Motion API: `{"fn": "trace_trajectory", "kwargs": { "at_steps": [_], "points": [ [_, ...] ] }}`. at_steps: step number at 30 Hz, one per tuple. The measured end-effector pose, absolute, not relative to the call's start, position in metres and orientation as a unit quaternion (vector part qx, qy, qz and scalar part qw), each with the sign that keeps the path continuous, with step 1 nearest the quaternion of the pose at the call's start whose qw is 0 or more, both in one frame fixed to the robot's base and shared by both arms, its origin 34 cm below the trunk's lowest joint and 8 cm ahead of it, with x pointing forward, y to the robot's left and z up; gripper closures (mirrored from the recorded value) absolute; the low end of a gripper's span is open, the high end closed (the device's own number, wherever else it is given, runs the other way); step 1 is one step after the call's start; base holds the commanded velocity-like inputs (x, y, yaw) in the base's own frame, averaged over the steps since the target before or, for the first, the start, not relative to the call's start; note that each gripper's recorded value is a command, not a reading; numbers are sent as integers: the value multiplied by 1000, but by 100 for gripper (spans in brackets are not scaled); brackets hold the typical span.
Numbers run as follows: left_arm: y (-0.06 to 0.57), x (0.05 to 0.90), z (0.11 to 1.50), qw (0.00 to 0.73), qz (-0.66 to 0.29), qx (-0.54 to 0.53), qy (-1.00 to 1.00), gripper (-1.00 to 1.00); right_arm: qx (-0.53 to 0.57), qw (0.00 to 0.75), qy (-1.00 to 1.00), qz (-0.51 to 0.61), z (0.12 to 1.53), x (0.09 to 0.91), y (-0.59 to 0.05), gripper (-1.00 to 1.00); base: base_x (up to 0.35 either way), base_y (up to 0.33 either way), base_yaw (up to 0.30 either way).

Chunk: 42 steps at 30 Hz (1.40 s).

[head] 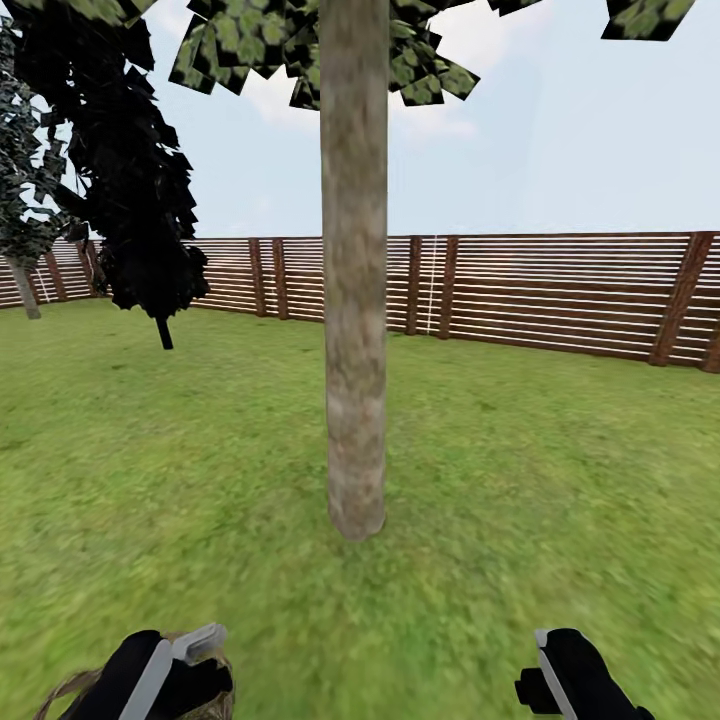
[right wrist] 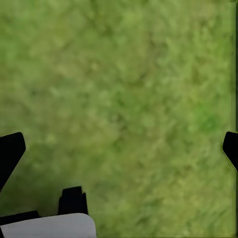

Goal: Take the three Easter eggs out of the wicker basket on the lawn in the garden, then place them on the lawn next to a single tree (choose any tree) so that all three eggs are next to the same tree and none are left in the basket.

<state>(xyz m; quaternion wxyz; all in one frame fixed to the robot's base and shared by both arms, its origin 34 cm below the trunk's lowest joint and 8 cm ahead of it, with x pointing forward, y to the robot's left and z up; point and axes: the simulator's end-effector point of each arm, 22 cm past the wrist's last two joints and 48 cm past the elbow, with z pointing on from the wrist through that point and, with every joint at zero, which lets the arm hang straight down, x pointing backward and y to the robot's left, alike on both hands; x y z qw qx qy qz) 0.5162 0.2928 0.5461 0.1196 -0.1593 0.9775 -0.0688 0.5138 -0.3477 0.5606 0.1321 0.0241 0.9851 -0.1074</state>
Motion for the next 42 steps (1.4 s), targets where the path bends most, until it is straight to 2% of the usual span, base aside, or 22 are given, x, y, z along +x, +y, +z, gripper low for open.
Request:
{"fn": "trace_trajectory", "kwargs": {
  "at_steps": [6, 8, 17, 42],
  "points": [
    [303, 517, 549, 122, -62, -159, 978, -100, 24, 132, 985, -107, 561, 514, -348, -100, 268, -214, 0],
    [360, 516, 556, 130, -24, -163, 978, -100, 24, 132, 985, -108, 561, 514, -348, -100, 284, -194, 0],
    [389, 518, 565, 140, -43, -161, 976, -100, 22, 132, 985, -108, 561, 514, -347, -100, 265, -164, 0],
    [406, 504, 555, 123, -27, -164, 978, -100, 23, 133, 985, -104, 560, 514, -344, -100, 11, -7, 0]
  ]
}}
